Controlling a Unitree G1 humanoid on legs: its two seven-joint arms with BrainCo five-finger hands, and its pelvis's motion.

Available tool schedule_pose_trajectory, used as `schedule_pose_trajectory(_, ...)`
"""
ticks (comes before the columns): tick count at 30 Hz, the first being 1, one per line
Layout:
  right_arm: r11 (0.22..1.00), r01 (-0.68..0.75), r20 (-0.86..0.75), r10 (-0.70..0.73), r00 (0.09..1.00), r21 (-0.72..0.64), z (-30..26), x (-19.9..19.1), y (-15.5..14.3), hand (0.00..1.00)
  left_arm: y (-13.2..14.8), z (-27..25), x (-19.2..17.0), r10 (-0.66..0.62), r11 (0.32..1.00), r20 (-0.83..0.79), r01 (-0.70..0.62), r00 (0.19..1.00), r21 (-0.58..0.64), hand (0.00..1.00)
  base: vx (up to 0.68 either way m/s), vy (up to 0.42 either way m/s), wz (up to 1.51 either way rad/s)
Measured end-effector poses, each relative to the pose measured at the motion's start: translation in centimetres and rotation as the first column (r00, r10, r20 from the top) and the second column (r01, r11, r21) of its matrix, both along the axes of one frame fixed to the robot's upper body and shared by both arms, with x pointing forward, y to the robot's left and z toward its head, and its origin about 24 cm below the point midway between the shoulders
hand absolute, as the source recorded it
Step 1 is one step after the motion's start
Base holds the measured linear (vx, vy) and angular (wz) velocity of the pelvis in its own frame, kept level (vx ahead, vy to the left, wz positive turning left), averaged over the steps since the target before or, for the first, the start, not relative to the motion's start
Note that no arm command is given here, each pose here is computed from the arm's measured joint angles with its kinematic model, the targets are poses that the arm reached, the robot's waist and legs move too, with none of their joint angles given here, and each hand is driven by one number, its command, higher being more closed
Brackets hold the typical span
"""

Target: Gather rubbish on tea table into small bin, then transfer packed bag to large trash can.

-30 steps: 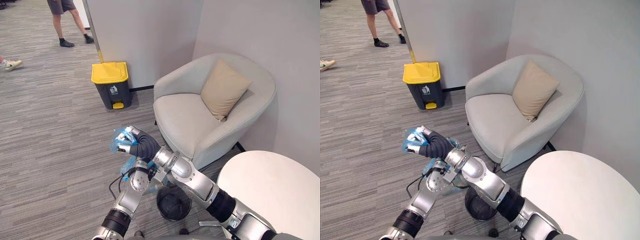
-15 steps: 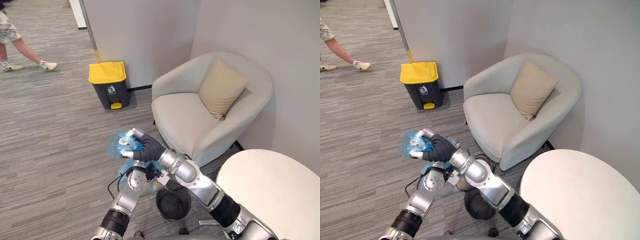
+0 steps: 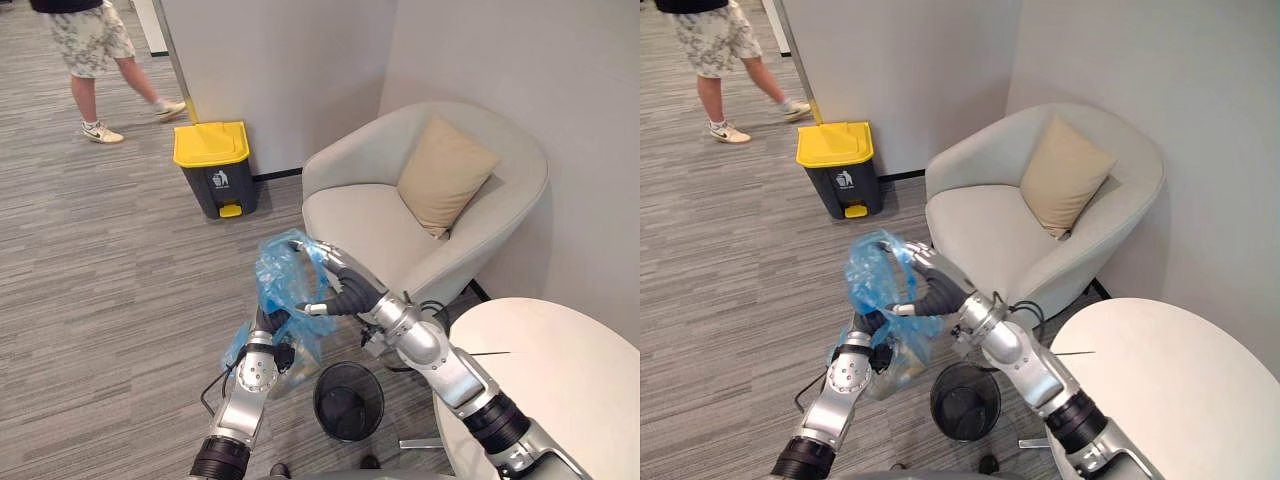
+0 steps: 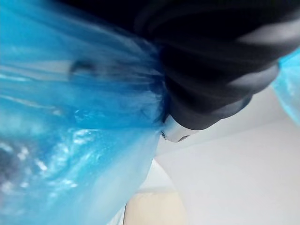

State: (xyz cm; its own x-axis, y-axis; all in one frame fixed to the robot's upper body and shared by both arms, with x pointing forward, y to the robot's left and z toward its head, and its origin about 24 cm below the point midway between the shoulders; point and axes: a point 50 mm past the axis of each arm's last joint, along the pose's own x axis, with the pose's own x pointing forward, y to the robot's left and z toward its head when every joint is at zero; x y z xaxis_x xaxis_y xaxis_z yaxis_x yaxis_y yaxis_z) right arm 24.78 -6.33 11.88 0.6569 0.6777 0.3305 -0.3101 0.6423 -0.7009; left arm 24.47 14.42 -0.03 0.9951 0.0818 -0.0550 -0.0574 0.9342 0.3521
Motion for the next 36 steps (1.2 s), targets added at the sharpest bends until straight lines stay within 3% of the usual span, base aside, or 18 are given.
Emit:
schedule_pose_trajectory(5,0.997,0.076,0.01,-0.076,0.997,0.01,-0.4,-0.7,-2.5,0.0,1.4,-1.0,-1.1,0.053,0.998,-0.043,-0.055,0.998,-0.036,1.0,0.0,0.0,0.0)
schedule_pose_trajectory(11,0.95,0.303,-0.253,-0.274,0.928,0.08,-5.2,-2.0,-6.5,0.0,3.8,-3.7,-2.8,0.156,0.983,-0.164,-0.17,0.974,-0.071,1.0,0.0,0.0,0.0)
schedule_pose_trajectory(15,0.859,0.505,-0.526,-0.39,0.756,0.088,-10.5,-2.9,-9.1,0.0,5.0,-6.4,-4.8,0.17,0.979,-0.298,-0.195,0.939,-0.055,1.0,-0.03,-0.014,0.0)
schedule_pose_trajectory(25,0.763,0.637,-0.821,-0.434,0.372,-0.115,-19.6,-6.5,-11.1,0.0,6.8,-10.2,-8.6,0.182,0.971,-0.498,-0.235,0.848,-0.045,1.0,-0.01,-0.003,0.01)
schedule_pose_trajectory(36,0.699,0.681,-0.878,-0.445,0.177,-0.217,-22.6,-8.8,-12.5,0.0,7.1,-12.0,-11.2,0.168,0.968,-0.603,-0.245,0.78,-0.048,1.0,-0.01,-0.001,0.0)
